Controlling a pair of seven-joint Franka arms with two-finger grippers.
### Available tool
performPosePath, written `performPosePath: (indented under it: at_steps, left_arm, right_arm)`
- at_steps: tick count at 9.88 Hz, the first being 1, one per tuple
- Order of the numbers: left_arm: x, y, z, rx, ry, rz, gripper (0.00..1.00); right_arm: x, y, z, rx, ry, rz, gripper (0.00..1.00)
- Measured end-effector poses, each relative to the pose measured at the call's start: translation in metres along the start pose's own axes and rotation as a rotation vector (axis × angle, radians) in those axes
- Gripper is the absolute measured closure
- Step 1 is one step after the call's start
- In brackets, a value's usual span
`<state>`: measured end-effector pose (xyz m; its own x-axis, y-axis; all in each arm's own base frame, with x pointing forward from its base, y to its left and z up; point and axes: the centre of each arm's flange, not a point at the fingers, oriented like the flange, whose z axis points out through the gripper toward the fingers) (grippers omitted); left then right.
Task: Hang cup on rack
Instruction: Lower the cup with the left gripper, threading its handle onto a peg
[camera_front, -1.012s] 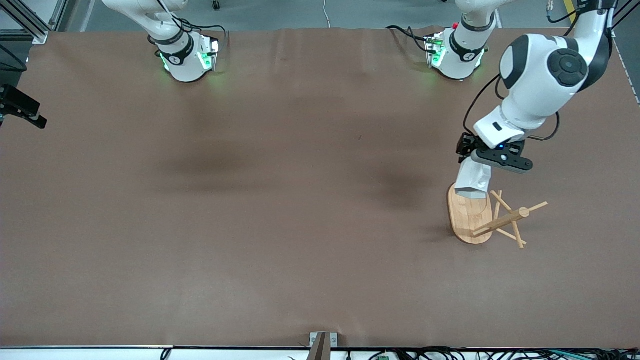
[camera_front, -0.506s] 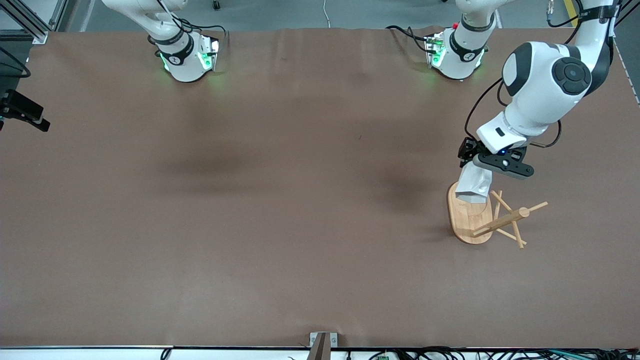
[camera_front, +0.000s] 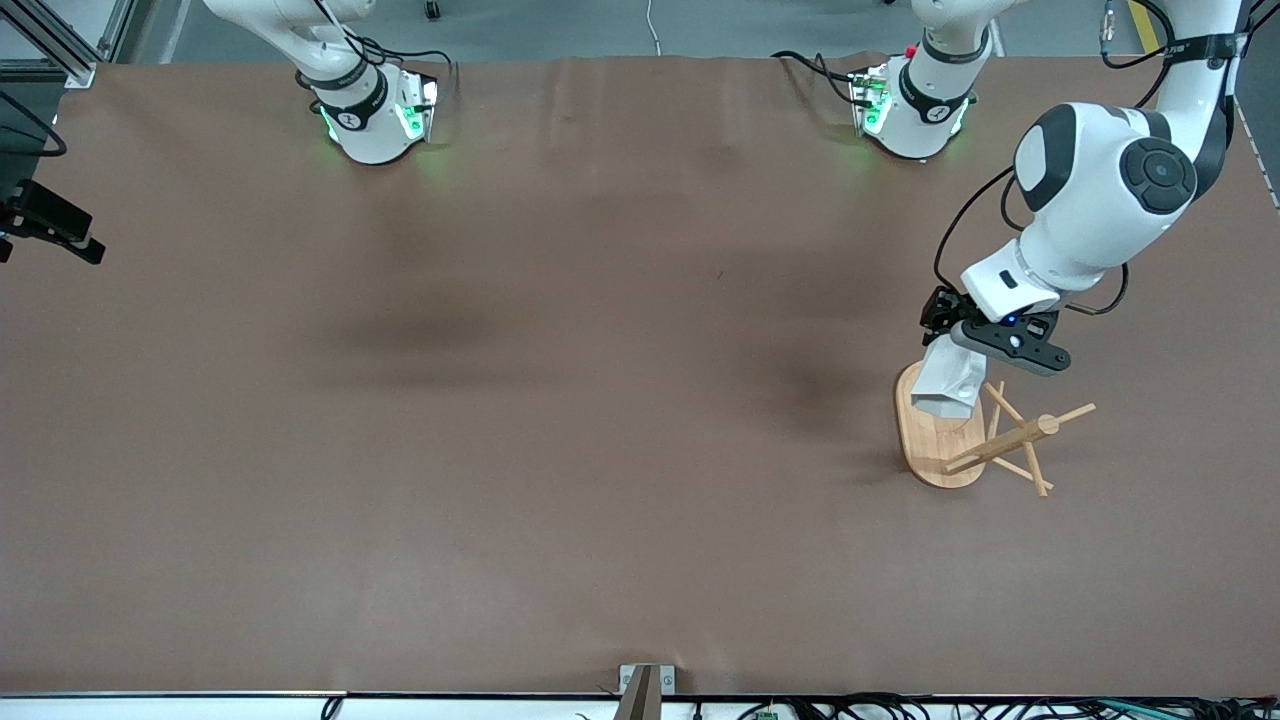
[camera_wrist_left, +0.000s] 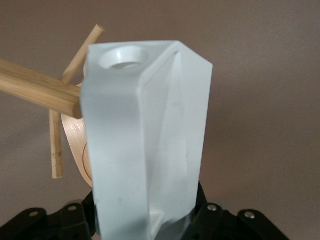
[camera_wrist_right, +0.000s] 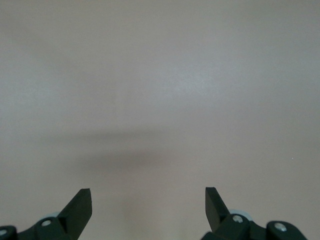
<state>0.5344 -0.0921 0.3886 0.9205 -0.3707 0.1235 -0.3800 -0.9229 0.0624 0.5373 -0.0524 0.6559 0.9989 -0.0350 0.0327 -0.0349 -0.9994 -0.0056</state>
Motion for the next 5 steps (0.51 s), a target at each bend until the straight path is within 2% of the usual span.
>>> performPosePath:
  at_steps: [5]
  left_arm:
    - [0.0063, -0.0105, 0.0007, -0.012, 0.008, 0.023, 0.32]
  right_arm:
    - [0.0001, -0.0019, -0.0003, 0.000, 0.001, 0.002, 0.00]
